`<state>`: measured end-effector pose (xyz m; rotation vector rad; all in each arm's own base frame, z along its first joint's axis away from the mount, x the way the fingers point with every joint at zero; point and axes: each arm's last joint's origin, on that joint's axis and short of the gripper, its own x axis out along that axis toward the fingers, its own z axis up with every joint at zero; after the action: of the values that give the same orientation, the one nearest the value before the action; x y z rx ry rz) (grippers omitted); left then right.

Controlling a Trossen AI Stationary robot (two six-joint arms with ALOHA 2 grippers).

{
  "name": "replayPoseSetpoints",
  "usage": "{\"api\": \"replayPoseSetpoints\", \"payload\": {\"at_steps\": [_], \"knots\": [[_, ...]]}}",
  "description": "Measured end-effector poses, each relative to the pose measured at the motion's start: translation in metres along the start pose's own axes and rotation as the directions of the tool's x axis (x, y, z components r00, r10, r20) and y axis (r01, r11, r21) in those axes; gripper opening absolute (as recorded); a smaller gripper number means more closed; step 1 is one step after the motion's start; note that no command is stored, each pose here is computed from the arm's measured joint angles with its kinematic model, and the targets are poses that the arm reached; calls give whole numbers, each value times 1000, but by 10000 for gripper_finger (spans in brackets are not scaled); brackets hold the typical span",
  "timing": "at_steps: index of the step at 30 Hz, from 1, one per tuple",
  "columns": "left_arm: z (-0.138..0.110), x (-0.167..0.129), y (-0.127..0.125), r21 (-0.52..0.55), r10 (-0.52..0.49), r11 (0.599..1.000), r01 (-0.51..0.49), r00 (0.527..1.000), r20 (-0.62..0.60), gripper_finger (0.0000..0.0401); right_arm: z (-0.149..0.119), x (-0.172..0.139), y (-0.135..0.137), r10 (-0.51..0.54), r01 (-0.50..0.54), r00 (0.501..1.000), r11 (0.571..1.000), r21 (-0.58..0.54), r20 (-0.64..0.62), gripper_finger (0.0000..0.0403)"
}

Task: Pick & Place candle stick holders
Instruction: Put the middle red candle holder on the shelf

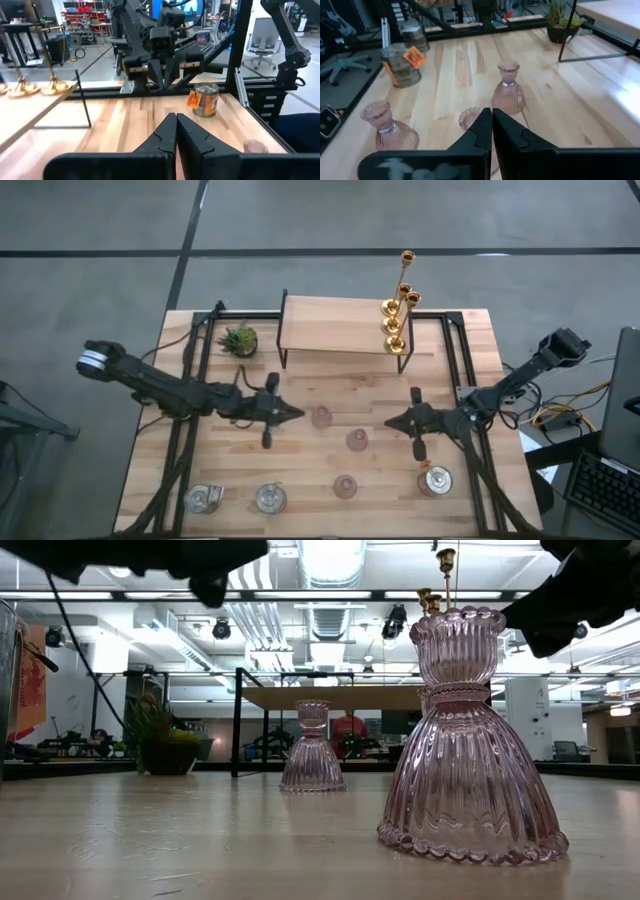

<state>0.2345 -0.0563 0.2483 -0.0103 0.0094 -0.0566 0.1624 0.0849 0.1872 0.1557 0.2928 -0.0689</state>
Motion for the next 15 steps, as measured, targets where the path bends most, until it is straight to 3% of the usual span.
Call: {"api": "replayPoseSetpoints", "payload": {"at_steps": [8,11,15], "knots": [[-21,-28,6,-60,0,998,7,994,108,14,-3,6,3,-4,4,1000,1000,-15,4,8],[-23,-28,7,-119,12,993,2,993,117,14,-4,7,3,-14,14,1000,1000,-20,1,8],[-22,-17,6,-118,12,993,-3,997,76,12,-5,8,3,-19,19,1000,1000,-22,0,8]]}}
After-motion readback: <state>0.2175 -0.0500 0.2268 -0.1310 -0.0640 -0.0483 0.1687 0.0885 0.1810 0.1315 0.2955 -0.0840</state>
